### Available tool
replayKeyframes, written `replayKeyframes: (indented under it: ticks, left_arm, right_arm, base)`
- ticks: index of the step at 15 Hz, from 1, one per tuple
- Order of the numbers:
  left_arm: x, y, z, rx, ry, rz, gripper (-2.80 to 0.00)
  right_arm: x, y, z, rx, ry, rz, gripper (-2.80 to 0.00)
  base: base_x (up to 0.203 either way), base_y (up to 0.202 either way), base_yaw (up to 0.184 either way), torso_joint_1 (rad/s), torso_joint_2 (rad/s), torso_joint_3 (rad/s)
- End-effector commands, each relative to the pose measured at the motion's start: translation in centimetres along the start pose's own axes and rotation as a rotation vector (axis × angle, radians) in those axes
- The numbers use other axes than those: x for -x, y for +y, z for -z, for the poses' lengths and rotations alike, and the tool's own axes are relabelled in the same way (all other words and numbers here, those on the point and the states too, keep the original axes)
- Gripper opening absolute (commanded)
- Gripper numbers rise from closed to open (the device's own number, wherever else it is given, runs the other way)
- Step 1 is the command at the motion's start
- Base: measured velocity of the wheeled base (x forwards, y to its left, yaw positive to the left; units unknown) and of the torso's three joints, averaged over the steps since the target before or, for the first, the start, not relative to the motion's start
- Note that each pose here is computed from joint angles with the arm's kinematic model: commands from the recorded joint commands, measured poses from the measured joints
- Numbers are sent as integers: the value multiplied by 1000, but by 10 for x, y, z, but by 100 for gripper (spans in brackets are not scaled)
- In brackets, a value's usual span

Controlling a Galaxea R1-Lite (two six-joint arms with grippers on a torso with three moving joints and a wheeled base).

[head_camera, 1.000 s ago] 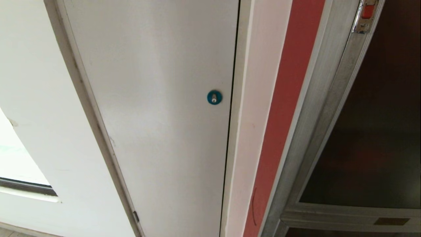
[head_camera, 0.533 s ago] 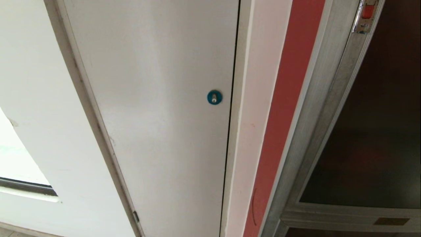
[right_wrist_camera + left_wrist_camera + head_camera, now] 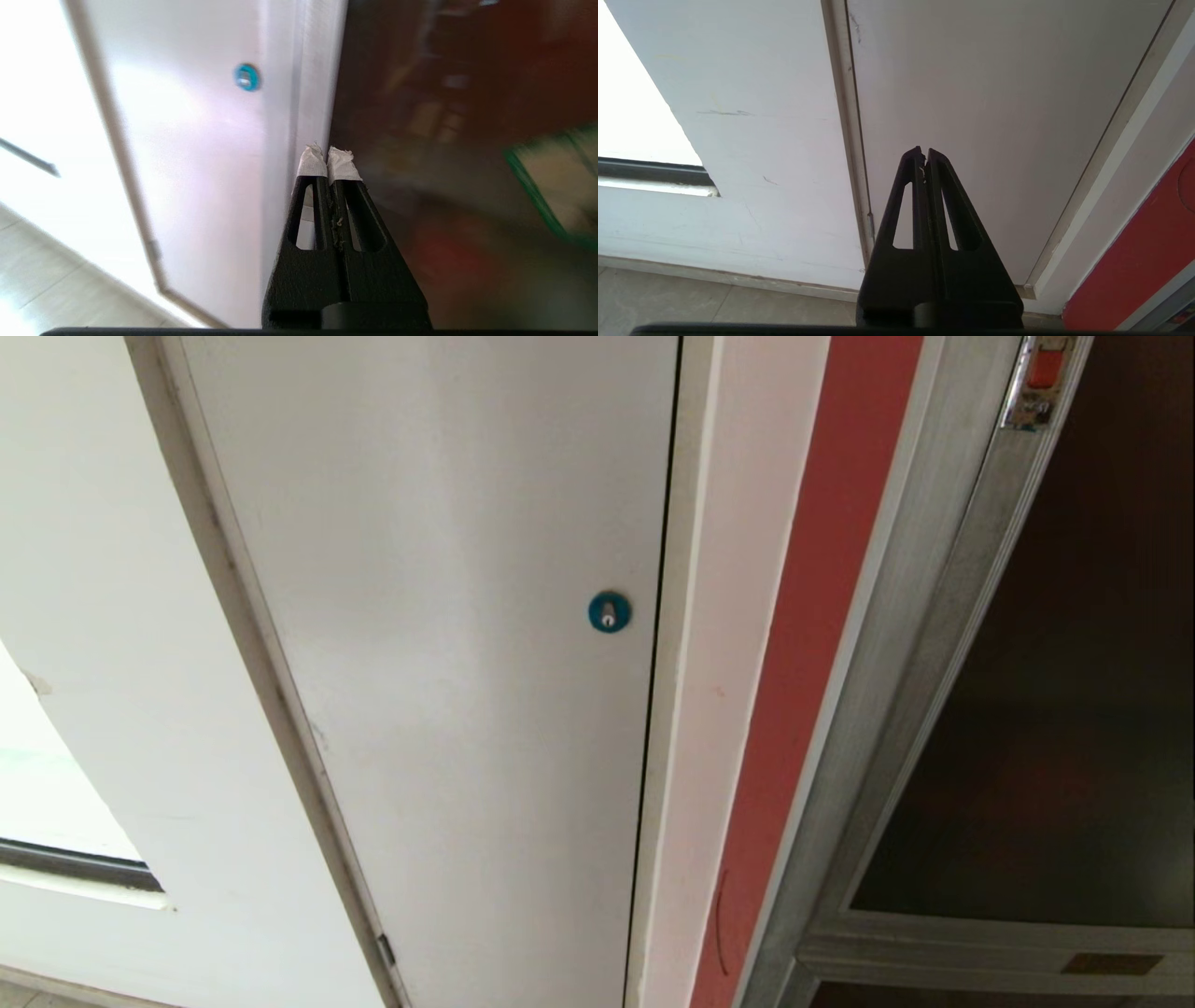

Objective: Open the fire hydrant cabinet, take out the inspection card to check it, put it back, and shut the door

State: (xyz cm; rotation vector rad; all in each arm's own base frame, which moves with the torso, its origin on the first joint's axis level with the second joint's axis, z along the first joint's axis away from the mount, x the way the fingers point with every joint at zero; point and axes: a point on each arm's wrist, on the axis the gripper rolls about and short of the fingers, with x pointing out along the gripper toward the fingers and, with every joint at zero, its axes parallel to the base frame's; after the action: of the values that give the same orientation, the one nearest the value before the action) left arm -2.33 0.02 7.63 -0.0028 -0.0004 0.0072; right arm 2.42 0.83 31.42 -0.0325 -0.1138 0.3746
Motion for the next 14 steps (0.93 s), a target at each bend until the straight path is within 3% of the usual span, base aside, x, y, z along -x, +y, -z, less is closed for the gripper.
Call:
replayKeyframes:
  ticks: [1,4,8,14]
  left_arm:
    - [0,0,0,-1,0,0,-280]
    - [0,0,0,0,0,0,-280]
    - [0,0,0,0,0,0,-280]
    - [0,0,0,0,1,0,-280]
  right_arm:
    - [-28,-10,-7,-21,51,-32,-280]
    - [-60,-19,-22,-35,71,-101,-280]
    - [-100,-13,-37,-51,76,-262,-280]
    - [-147,-19,-64,-82,40,-267,-280]
  base:
    - [0,0,0,0,0,0]
    - [0,0,0,0,0,0]
    - [0,0,0,0,0,0]
    - [0,0,0,0,0,0]
